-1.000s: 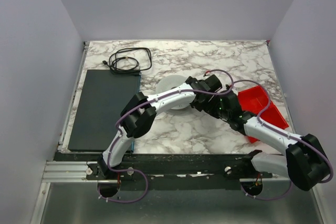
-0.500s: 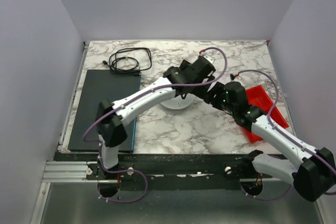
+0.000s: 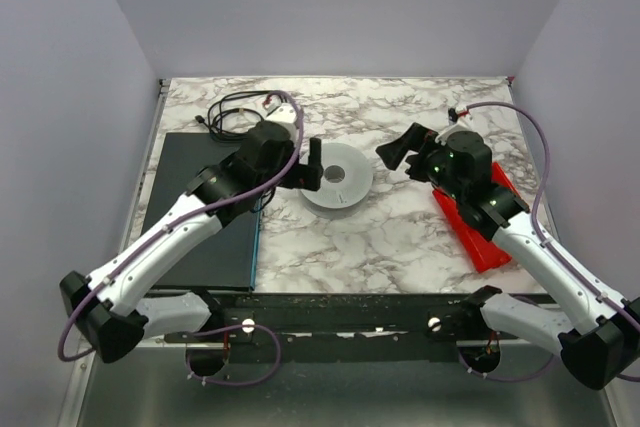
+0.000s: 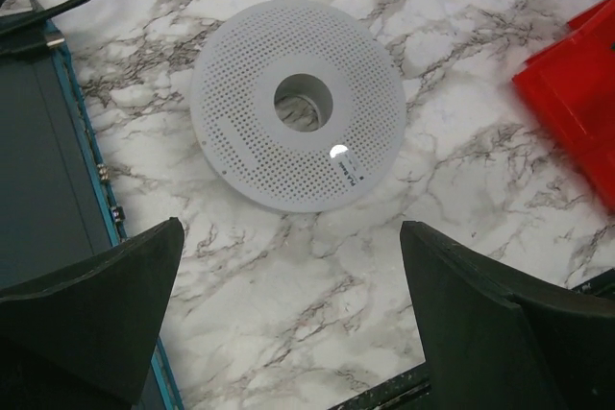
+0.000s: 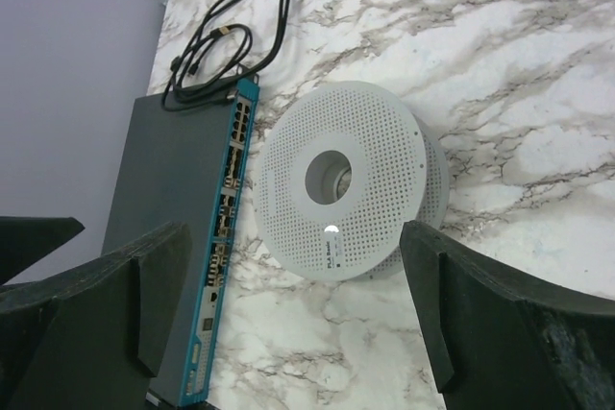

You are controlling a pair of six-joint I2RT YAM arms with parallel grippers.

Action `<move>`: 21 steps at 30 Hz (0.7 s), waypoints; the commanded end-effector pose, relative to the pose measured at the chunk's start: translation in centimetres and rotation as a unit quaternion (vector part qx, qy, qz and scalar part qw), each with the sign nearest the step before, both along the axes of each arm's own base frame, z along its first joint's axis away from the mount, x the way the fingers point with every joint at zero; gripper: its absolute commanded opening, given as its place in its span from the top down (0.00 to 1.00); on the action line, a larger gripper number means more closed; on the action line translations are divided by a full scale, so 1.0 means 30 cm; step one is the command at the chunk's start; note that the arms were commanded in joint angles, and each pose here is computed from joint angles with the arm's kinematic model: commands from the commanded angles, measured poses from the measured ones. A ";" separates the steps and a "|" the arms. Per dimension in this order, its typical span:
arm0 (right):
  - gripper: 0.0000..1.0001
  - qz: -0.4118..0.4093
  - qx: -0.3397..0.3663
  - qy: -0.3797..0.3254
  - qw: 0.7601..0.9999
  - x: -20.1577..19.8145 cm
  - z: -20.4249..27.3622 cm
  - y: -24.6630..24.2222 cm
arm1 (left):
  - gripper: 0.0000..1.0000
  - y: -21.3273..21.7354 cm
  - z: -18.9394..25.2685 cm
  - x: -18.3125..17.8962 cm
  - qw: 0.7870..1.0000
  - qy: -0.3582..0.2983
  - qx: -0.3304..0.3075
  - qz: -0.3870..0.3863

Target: Wrap the cables

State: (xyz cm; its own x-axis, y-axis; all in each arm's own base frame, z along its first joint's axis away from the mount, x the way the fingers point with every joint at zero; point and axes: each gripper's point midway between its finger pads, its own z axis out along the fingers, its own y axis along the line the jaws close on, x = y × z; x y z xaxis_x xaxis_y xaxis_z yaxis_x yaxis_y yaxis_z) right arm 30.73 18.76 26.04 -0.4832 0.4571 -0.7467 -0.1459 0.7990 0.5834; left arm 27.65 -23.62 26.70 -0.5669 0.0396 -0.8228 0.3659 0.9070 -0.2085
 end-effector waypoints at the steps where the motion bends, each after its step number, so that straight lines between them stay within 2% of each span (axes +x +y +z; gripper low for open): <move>1: 0.00 0.014 -0.006 -0.023 1.000 0.010 0.057 0.010 | 0.01 0.084 0.053 -0.036 0.996 -0.028 -0.082 0.025; 7: 0.00 -0.015 -0.011 -0.036 0.999 0.036 0.072 -0.016 | 0.01 0.155 0.041 -0.066 0.995 -0.037 -0.082 0.046; 11: 0.00 -0.044 -0.014 -0.035 0.998 0.050 0.062 -0.045 | 0.01 0.151 0.040 -0.065 0.995 -0.035 -0.087 0.047; 21: 0.00 -0.055 0.001 -0.027 0.998 0.039 0.041 -0.055 | 0.01 0.147 0.031 -0.051 0.993 -0.031 -0.093 0.058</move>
